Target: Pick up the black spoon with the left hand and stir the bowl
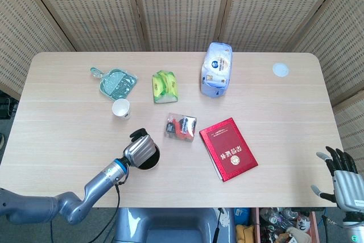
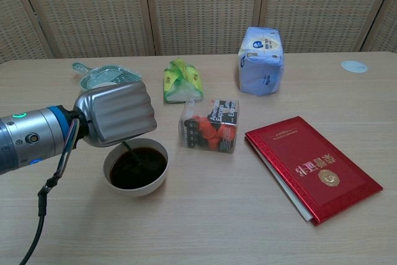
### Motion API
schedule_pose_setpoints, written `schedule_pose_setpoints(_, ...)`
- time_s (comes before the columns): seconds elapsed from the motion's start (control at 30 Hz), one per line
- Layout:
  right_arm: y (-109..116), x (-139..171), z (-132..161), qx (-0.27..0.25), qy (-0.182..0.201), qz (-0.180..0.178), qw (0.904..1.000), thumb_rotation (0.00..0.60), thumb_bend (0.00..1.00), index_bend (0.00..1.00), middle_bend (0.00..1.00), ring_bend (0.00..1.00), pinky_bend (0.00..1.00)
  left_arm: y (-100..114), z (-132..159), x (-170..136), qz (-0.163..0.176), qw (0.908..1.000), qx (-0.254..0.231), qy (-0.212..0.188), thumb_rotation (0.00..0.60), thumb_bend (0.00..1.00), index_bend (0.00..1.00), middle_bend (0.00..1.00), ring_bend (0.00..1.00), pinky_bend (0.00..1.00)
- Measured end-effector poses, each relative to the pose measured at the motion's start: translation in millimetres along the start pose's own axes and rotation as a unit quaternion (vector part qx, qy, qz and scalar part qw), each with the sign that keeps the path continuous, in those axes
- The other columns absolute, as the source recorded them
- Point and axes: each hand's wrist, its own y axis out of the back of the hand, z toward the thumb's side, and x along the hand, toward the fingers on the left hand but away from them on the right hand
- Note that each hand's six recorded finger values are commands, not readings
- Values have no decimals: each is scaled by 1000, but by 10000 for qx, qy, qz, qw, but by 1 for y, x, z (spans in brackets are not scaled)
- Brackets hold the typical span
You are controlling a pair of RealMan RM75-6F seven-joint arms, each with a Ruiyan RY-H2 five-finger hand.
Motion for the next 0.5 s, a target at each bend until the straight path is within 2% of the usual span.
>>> schedule_pose_setpoints(0.1,1,-1,1,9,20,-7,10000,600,128,236,173,73,108,2,-8,-5,-31,9996,-229,153,600,209,562,819,771,740)
schedule_pose_setpoints(0.27,2,-4,3,37,61,-23,10000,600,128,236,174,73,108,3,-32,-25,-112,9933,-989,591,600,209,491,766,729,740)
schedule_pose_setpoints(0.37,3,-5,5,50,90,-30,9999,600,127,236,173,73,108,-1,-49,-44,-251,9828,-1587,915,600,210,446,712,691,734)
schedule_pose_setpoints(0.5,4,-7,8,73,137,-35,9999,600,128,236,173,73,108,-13,-70,-72,-431,9604,-2351,1433,600,209,384,608,611,708)
